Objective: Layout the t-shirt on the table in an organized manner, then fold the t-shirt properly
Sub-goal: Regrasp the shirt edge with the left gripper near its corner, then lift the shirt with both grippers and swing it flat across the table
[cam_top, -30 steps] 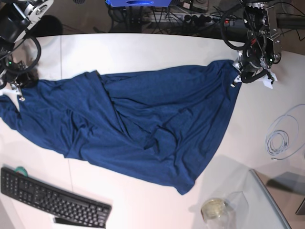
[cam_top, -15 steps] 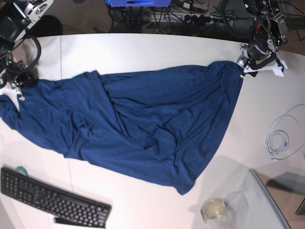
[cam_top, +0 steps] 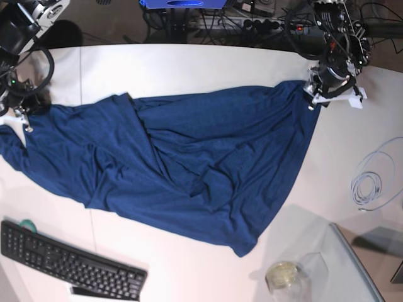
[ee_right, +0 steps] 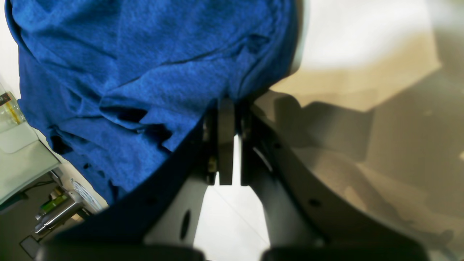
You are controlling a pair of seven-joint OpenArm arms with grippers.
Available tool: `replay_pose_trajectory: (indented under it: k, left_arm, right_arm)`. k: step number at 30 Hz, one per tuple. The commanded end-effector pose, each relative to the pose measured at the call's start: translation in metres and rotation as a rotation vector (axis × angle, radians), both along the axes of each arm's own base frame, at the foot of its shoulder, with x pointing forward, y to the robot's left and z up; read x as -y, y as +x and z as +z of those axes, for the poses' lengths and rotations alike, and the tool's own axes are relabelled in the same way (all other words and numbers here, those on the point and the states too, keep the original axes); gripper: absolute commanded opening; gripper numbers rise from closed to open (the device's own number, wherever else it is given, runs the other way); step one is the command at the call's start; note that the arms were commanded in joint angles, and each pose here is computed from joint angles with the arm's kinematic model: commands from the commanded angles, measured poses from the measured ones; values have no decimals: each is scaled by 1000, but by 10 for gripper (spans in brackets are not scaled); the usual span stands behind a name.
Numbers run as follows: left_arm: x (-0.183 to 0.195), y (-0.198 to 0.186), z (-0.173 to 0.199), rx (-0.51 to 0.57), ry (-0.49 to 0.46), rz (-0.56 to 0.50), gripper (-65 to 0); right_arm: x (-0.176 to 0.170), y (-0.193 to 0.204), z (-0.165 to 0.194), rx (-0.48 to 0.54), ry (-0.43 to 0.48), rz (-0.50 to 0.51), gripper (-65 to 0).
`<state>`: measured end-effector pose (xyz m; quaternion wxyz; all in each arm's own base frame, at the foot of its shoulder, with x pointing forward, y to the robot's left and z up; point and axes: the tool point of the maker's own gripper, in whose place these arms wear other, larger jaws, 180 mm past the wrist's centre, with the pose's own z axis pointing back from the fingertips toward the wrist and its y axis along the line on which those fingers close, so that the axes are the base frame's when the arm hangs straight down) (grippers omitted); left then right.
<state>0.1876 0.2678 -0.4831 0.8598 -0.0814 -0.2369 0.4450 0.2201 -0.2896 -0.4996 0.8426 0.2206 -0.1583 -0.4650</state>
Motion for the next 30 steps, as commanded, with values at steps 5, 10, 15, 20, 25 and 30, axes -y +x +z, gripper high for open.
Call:
replay_pose_trajectory:
  k: [5, 10, 15, 20, 25, 30]
  left_arm:
    - [28, 15, -10, -21, -42, -79, -457]
    - [32, 27, 6, 22, -9, -136, -650]
    - [4, 57, 71, 186, 120, -149, -650]
    - [-1, 86, 150, 374, 255, -209, -650]
    - [1, 107, 181, 463, 289, -225, -650]
    - [-12, 137, 220, 566, 339, -207, -650]
  right_arm:
    - [11, -1, 5, 8, -29, 2, -650]
    - [13, -10, 13, -4, -94, 74, -650]
    - [8, -13, 46, 39, -273, 249, -650]
    - [10, 3, 98, 152, -427, 322, -650]
    - [13, 29, 148, 275, -547, 344, -650]
    - [44, 64, 202, 362, -691, 361, -650]
